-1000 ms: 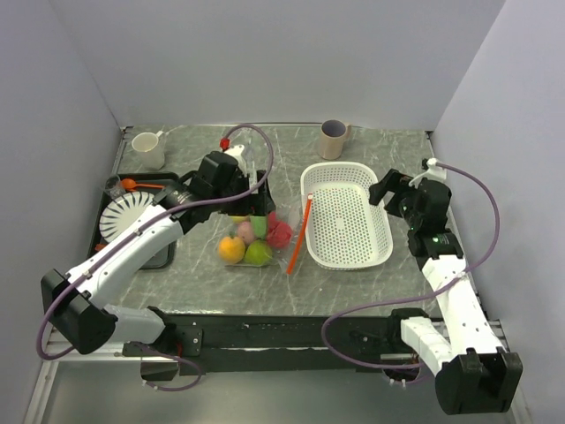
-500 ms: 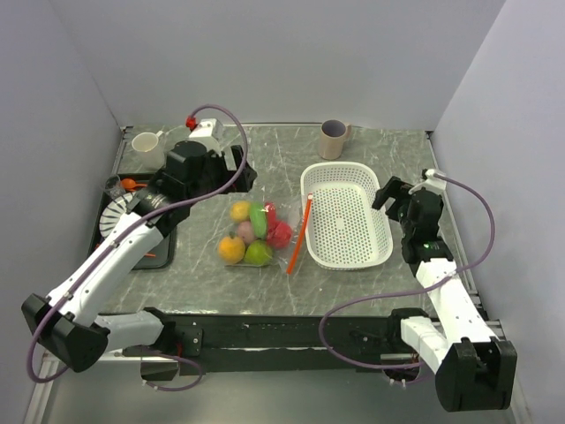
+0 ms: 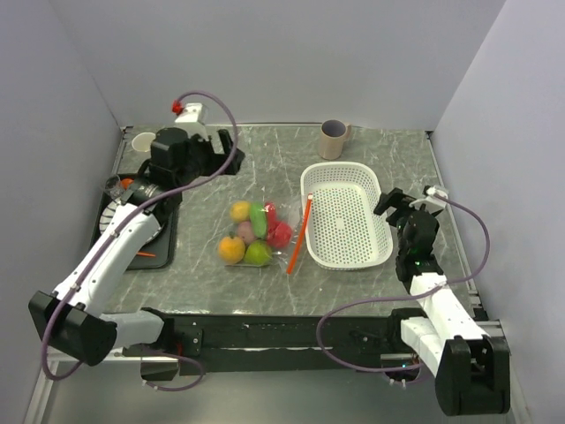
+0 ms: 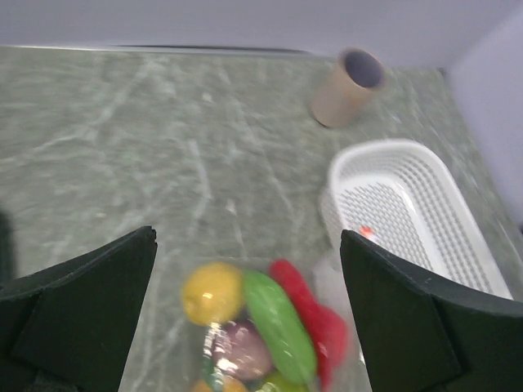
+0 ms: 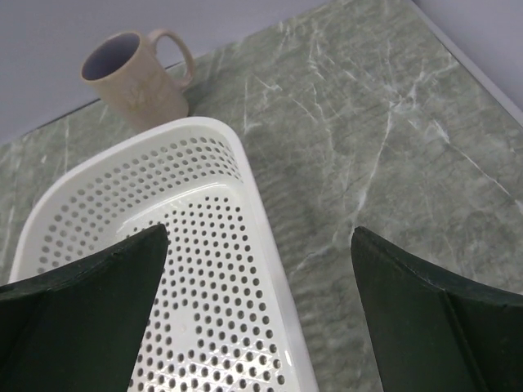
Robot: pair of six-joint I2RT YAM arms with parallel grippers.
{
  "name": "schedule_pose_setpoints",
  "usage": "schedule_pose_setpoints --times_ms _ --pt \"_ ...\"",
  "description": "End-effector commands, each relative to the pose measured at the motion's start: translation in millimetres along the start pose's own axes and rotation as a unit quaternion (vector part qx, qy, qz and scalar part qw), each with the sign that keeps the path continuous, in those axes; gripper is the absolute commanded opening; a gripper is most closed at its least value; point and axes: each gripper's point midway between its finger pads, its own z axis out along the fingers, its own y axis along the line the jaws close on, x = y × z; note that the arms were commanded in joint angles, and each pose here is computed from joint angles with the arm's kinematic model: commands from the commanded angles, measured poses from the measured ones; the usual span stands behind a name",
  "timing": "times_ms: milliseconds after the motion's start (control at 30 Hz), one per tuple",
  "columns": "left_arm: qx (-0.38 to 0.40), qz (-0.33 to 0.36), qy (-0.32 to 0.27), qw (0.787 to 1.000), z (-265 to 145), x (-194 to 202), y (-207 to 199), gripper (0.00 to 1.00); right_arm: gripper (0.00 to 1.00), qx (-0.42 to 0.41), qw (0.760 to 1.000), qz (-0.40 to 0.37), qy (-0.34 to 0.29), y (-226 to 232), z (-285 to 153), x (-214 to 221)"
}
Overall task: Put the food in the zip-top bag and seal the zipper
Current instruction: Reset both arms
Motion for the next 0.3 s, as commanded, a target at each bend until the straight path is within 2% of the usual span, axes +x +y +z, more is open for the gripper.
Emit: schedule_pose_setpoints --times_ms 0,100,167,267 --pt "-0.040 -0.033 -0.086 0.995 -2.2 -29.7 51.5 0.99 1.00 0.012 0.999 -0.006 -0.048 1.1 9.3 -32.8" --pt "-0.073 -0.057 -0.124 0.988 -6.7 -24.3 82.6 0.99 1.00 0.032 0.998 -0.009 -0.057 -6.2 9.9 -35.3" --pt "-0.088 -0.059 -0.137 0.985 -6.5 -7.4 95.7 0.99 1.00 0.052 0.996 -0.009 -0.066 -15.7 10.3 -31.9" --pt "-0.142 -0.077 -0.121 0.979 -5.1 15.9 120.1 0.99 1.00 0.071 0.996 -0.002 -0.059 -24.3 12.5 -21.1"
